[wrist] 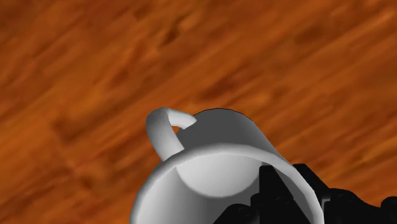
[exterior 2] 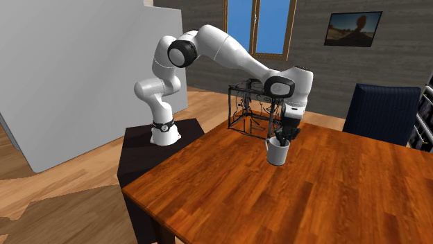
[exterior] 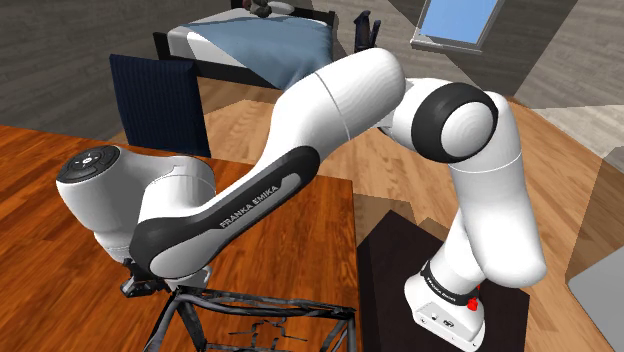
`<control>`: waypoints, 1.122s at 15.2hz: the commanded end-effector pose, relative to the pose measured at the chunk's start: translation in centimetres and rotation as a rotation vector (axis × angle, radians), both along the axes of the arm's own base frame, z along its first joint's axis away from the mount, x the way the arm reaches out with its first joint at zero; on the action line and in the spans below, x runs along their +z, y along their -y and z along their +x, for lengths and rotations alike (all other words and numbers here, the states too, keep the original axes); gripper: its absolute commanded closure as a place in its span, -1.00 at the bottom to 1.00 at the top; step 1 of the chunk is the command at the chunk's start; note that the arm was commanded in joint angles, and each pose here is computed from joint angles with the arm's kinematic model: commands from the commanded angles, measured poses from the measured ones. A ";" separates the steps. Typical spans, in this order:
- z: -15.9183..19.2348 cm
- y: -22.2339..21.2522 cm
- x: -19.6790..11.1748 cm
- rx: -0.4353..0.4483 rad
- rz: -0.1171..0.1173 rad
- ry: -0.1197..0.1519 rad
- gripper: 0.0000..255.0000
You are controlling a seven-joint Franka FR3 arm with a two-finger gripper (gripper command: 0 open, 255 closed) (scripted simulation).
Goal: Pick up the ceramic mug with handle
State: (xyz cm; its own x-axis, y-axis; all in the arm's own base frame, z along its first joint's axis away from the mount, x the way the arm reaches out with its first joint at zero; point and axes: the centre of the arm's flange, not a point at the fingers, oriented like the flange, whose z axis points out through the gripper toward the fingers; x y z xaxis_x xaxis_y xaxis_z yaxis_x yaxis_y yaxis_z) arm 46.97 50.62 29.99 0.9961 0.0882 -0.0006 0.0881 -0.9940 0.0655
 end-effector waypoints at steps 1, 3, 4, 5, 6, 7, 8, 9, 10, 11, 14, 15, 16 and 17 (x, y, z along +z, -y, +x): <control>0.0 0.0 0.0 0.000 0.000 0.000 1.00; 0.0 0.0 0.0 0.000 0.000 0.000 1.00; 0.0 -0.1 0.0 0.000 0.000 0.000 1.00; 0.0 -0.1 0.5 0.000 0.000 0.000 1.00; 0.0 -0.1 1.0 0.000 0.000 0.000 1.00; 0.0 -0.1 1.6 0.000 0.000 0.000 1.00; 0.0 -0.1 2.1 0.000 0.000 0.000 1.00; 0.0 -0.1 2.6 0.000 0.000 0.000 1.00; 0.0 -0.1 3.2 0.000 0.000 0.000 1.00; 0.0 -0.1 3.7 0.000 0.000 0.000 1.00; 0.0 -0.1 5.3 0.000 0.000 0.000 1.00; 0.0 -0.1 5.8 0.000 0.000 0.000 1.00; 0.0 -0.1 6.3 0.000 0.000 0.000 1.00; 0.0 -0.1 6.9 0.000 0.000 0.000 1.00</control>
State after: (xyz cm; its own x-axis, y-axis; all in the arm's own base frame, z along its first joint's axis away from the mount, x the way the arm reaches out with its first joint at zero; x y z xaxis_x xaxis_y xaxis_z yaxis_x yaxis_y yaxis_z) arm 47.06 50.61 36.39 0.9961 0.0884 -0.0008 0.0882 -0.9939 0.0656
